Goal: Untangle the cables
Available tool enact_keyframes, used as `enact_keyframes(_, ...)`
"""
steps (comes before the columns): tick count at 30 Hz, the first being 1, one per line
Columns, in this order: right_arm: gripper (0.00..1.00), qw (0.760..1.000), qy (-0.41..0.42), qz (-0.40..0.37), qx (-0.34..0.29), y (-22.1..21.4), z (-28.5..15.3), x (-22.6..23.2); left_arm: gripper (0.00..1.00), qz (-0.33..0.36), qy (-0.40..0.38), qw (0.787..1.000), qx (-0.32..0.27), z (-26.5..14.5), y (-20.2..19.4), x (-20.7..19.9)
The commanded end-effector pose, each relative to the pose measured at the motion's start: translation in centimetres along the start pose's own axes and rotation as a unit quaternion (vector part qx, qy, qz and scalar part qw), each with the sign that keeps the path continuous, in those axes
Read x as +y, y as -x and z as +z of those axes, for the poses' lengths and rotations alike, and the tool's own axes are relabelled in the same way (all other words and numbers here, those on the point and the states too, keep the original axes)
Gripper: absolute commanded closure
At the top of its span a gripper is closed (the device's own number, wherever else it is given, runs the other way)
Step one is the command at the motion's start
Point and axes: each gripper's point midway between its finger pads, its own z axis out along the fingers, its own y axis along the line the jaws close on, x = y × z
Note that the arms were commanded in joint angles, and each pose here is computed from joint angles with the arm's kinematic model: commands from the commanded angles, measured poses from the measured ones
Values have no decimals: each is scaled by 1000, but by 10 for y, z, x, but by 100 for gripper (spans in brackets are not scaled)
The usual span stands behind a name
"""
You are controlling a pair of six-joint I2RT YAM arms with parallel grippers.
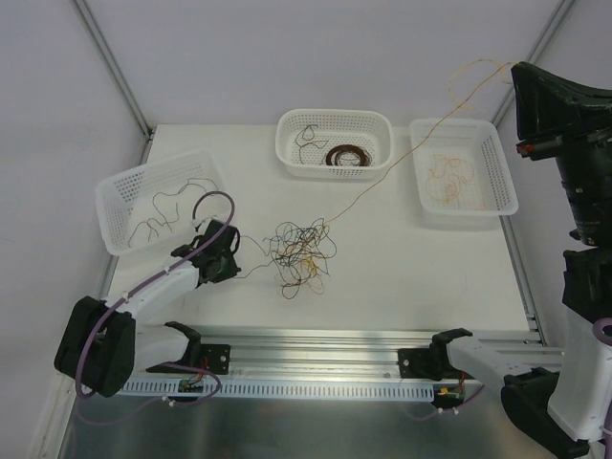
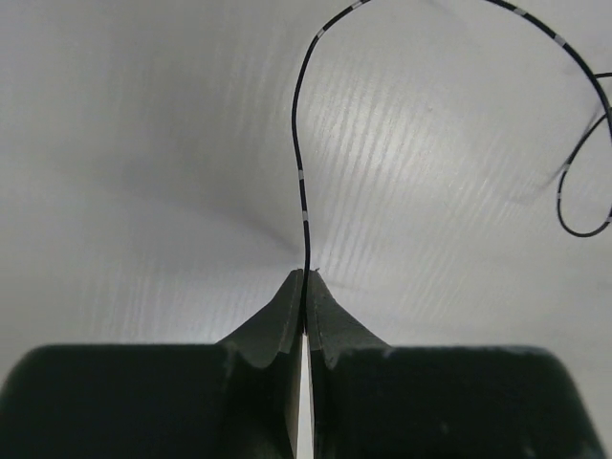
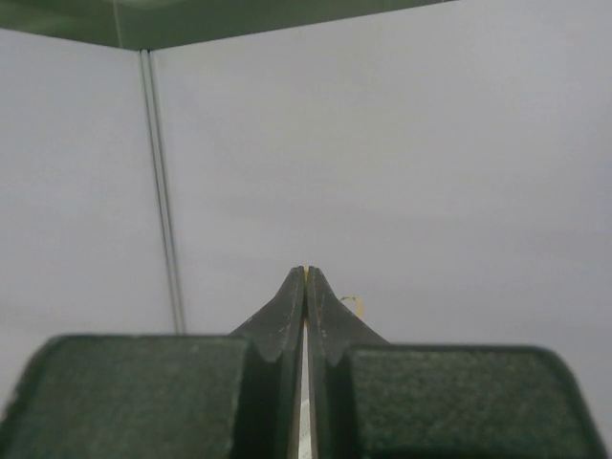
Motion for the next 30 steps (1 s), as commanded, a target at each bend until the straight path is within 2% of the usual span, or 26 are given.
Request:
enact_keyframes(1,99,997,-41,-16,-65,29,10,-16,100,-9,34,999,-20,-7,7,22)
enact_keyframes(3,99,998,-48,7,-35,5,14,-21,100,-12,18,999,-32,-14,14,18)
enact_keyframes(4,99,998,-51,23,12,-35,19,-25,100,-7,8,999,-36,-17,17,15)
enact_keyframes(6,99,994,-61,67,65,-80,15,-28,100,-4,-32,998,-50,-29,26,1)
enact_keyframes(7,99,983,-75,100,137,-148,8,-34,100,7,-49,997,-55,-33,30,-5)
enact_keyframes(8,99,975,-80,120,167,-177,1,-35,100,10,-66,996,-65,-40,35,-11)
enact_keyframes(9,99,963,-88,156,200,-211,-10,-33,100,14,-83,994,-70,-47,40,-18)
enact_keyframes(10,99,944,-94,180,260,-267,-32,-31,100,23,-97,992,-77,-53,44,-22)
enact_keyframes(12,97,916,-106,210,324,-323,-63,-28,100,30,-108,990,-85,-59,47,-26)
enact_keyframes(13,89,902,-115,217,355,-345,-82,-25,100,37,-114,989,-90,-62,49,-27)
enact_keyframes(14,82,876,-132,219,408,-389,-115,-25,100,41,-122,988,-90,-64,49,-29)
enact_keyframes(15,74,864,-141,214,433,-405,-132,-26,98,45,-133,986,-85,-66,47,-33)
enact_keyframes(16,68,840,-165,195,478,-426,-161,-30,91,51,-141,985,-82,-68,46,-35)
enact_keyframes(18,55,802,-202,175,534,-451,-201,-37,82,58,-159,983,-77,-72,45,-42)
enact_keyframes(19,51,778,-224,160,565,-457,-222,-42,69,64,-170,981,-73,-75,44,-45)
enact_keyframes(20,43,773,-214,143,580,-458,-230,-42,61,68,-185,978,-66,-77,41,-50)
enact_keyframes(21,40,771,-204,132,589,-458,-233,-41,54,71,-196,976,-66,-81,42,-54)
enact_keyframes(22,36,770,-184,120,599,-458,-235,-33,39,79,-213,972,-59,-85,40,-60)
enact_keyframes(23,34,772,-160,100,608,-460,-234,-31,33,84,-226,969,-61,-91,43,-66)
enact_keyframes(26,31,780,-76,118,610,-462,-215,-2,21,96,-262,959,-53,-103,46,-82)
enact_keyframes(28,30,777,-20,137,614,-468,-203,18,21,105,-285,952,-48,-107,46,-96)
enact_keyframes(30,30,769,0,133,625,-481,-197,24,22,110,-307,944,-47,-114,49,-111)
